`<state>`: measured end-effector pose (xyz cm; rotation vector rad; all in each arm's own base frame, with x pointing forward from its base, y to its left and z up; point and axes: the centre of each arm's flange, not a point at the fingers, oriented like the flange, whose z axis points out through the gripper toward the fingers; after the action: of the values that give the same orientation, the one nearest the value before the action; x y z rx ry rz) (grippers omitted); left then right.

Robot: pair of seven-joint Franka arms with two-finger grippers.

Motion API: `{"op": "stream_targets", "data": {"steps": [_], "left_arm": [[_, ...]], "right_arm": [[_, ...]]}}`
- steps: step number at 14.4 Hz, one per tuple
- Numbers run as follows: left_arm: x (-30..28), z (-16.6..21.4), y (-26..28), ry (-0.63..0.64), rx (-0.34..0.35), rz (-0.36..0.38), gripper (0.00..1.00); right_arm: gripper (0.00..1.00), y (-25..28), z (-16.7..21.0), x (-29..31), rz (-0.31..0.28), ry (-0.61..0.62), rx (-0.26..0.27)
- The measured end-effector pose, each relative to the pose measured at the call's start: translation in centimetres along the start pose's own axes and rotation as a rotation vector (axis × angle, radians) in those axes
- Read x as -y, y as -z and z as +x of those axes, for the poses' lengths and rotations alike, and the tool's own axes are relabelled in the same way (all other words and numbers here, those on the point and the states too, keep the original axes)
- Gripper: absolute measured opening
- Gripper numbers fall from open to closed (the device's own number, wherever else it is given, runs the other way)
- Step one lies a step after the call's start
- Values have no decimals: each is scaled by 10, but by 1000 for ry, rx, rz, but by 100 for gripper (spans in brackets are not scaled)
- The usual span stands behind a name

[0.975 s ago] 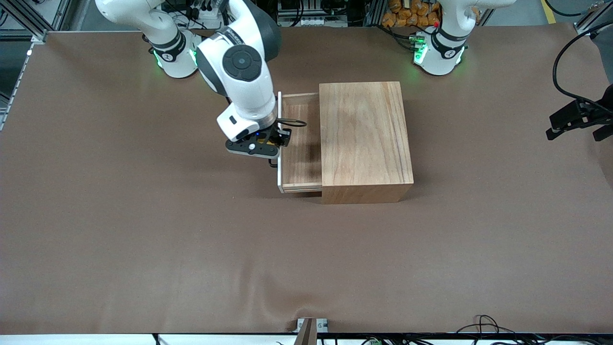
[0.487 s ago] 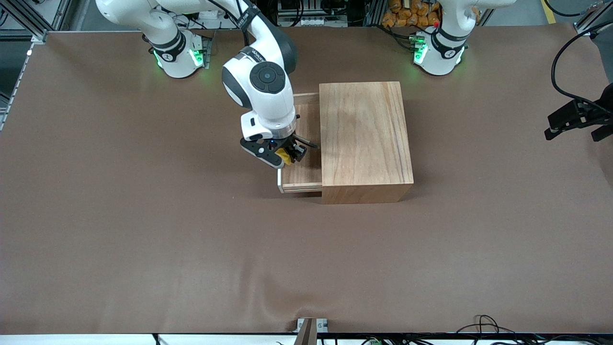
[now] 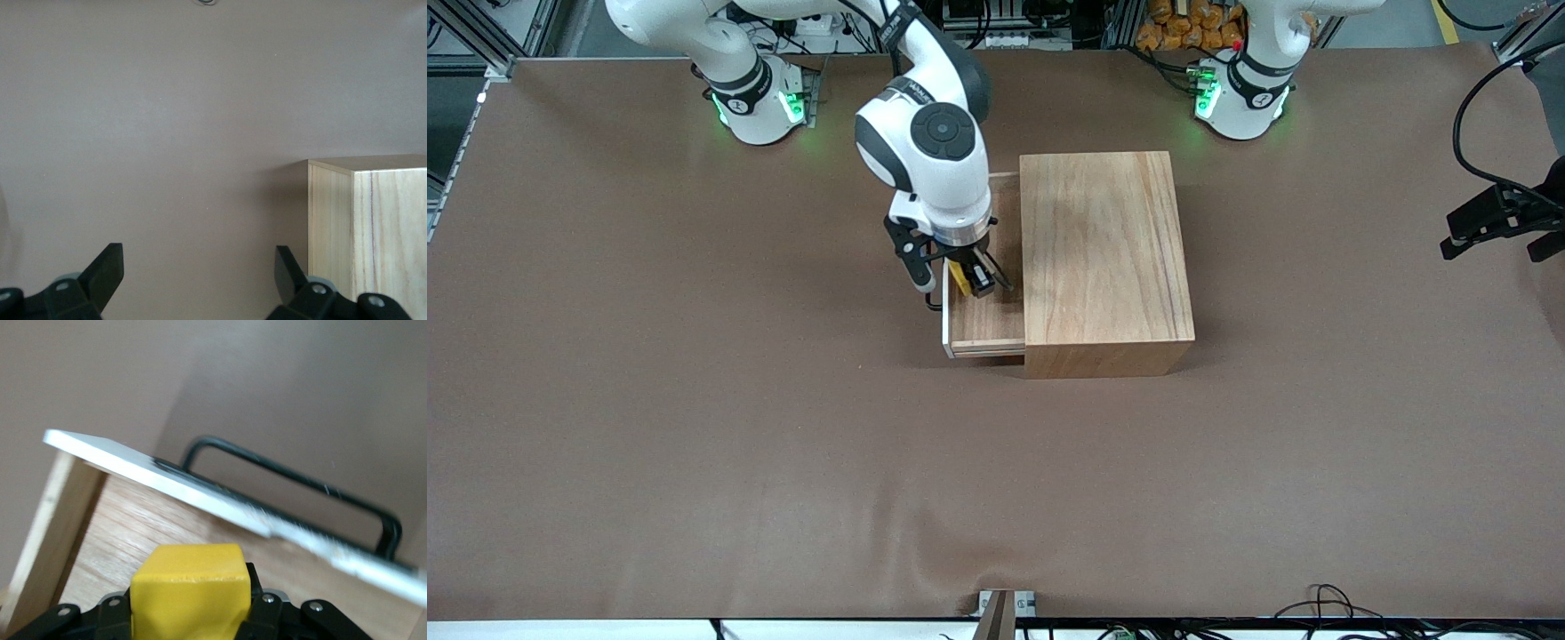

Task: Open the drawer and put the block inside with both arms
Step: 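Lower the cube into the drawer and open the right gripper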

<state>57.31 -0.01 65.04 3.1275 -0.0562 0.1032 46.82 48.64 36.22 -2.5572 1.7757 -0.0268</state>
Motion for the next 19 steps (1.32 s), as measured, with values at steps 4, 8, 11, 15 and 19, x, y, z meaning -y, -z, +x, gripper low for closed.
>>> {"op": "stream_targets", "data": {"steps": [4,8,11,15,19], "left_arm": [[0,0,0,0,0,0,100],[1,-1,1,1,-1,0,100],[1,-1,1,1,-2,0,100],[0,-1,1,-1,-2,0,100],[-1,-1,1,-2,-2,0,100]], "right_arm": [[56,-14,-7,-4,-34,-132,8],[56,-30,-8,-2,-46,-158,29],[56,-52,-16,-2,-45,-148,28],[72,-56,-20,-3,-43,-146,28],[100,-27,-22,5,-64,-147,18]]}}
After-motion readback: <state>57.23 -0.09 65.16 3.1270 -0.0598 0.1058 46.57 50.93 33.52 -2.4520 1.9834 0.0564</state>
